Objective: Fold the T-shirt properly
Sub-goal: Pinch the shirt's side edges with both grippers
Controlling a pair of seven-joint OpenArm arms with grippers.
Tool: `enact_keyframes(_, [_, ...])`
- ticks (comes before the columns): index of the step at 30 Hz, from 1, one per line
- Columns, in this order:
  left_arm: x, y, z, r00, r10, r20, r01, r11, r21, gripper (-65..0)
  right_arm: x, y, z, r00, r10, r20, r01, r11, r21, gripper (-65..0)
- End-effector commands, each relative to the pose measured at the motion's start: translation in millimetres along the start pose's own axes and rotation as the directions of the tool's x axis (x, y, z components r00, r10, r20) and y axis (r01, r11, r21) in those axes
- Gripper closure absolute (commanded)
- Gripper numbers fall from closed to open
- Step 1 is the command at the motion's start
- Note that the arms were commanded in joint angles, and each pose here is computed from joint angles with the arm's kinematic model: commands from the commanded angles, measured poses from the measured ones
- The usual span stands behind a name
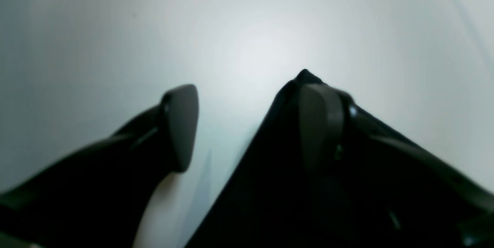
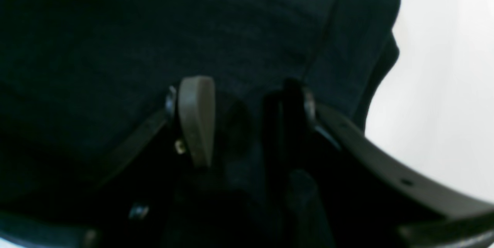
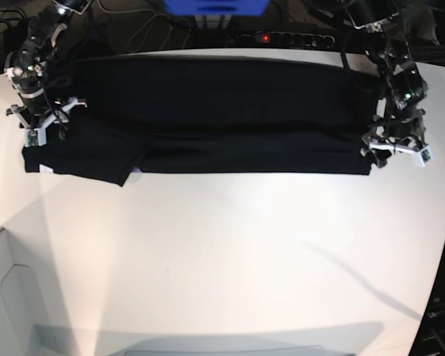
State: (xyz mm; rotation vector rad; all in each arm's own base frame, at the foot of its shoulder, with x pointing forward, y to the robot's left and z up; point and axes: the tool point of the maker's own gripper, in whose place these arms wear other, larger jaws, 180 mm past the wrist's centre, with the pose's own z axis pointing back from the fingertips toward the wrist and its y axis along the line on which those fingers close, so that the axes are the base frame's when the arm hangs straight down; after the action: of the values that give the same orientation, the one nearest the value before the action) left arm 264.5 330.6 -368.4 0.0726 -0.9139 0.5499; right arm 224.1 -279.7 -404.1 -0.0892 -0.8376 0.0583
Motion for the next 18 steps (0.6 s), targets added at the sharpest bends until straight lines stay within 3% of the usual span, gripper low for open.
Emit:
enact_keyframes(1, [17, -1, 3, 0.998, -0.012, 0.054, 0.013, 1.0, -0.005, -39.9, 11, -4, 3, 0.999, 0.011, 0.043, -0.011, 1.0, 0.002, -29.0])
enact_keyframes(4, [17, -1, 3, 0.998, -0.012, 0.054, 0.013, 1.0, -0.005, -39.9, 11, -3, 3, 0.999, 0.016, 0.042, -0.016, 1.0, 0.005, -20.6])
enact_keyframes(7, [18, -1, 3, 0.998, -0.014, 0.054, 0.014, 1.0, -0.005, -39.9, 12, -8, 5, 0.999, 0.023, 0.042, -0.023, 1.0, -0.003, 0.0])
enact_keyframes(18, [23, 7, 4, 0.998, -0.012, 0.066, 0.011, 1.0, 0.013, -39.9, 49, -12, 34, 0.985, 0.101, 0.137, -0.092, 0.994, -0.065, 0.0])
